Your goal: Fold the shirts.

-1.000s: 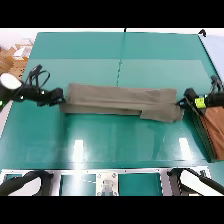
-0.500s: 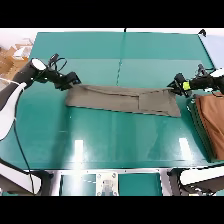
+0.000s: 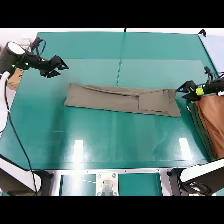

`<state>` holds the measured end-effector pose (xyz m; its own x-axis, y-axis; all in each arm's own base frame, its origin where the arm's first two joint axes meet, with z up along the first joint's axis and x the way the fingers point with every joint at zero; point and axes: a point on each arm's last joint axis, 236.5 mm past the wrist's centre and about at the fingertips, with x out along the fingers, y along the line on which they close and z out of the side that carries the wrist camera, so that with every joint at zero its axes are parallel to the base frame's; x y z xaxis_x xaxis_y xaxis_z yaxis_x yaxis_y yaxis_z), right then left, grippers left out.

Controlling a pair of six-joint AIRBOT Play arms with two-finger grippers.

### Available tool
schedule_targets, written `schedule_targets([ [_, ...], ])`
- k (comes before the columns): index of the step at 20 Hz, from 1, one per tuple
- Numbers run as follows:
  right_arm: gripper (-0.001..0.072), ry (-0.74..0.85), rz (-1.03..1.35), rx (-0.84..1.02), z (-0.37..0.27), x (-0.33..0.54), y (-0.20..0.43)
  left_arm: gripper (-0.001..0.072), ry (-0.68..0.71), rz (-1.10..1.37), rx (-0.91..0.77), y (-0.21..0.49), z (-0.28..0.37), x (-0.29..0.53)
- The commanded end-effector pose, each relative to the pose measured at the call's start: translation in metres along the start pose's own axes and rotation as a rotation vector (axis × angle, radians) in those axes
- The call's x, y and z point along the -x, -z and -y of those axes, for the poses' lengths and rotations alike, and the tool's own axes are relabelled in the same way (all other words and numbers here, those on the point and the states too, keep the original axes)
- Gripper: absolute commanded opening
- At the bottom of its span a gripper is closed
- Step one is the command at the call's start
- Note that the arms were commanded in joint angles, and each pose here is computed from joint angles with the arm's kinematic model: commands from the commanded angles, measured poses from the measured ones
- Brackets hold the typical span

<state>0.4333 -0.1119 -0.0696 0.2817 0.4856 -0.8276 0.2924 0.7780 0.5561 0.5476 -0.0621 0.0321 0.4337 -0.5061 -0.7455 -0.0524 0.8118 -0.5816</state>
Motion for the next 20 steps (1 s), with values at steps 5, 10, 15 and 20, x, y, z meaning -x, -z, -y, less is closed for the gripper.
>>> schedule_targets([
  [5, 0.0659, -0.255, -0.217, 0.032, -0.021, -0.058, 0.040, 0.0665, 0.100, -0.072, -0.039, 0.016, 0.036, 0.002],
  [10, 0.0062, -0.253, -0.243, 0.078, -0.038, -0.069, 0.041, 0.0226, 0.134, -0.140, -0.131, 0.043, 0.074, -0.017],
  [15, 0.0018, -0.240, -0.168, 0.156, -0.067, -0.029, 0.011, 0.0025, 0.175, -0.126, -0.257, 0.065, 0.133, -0.053],
  [20, 0.0019, -0.248, -0.117, 0.314, -0.150, 0.049, 0.010, 0.0025, 0.241, -0.175, -0.408, 0.154, 0.223, -0.147],
])
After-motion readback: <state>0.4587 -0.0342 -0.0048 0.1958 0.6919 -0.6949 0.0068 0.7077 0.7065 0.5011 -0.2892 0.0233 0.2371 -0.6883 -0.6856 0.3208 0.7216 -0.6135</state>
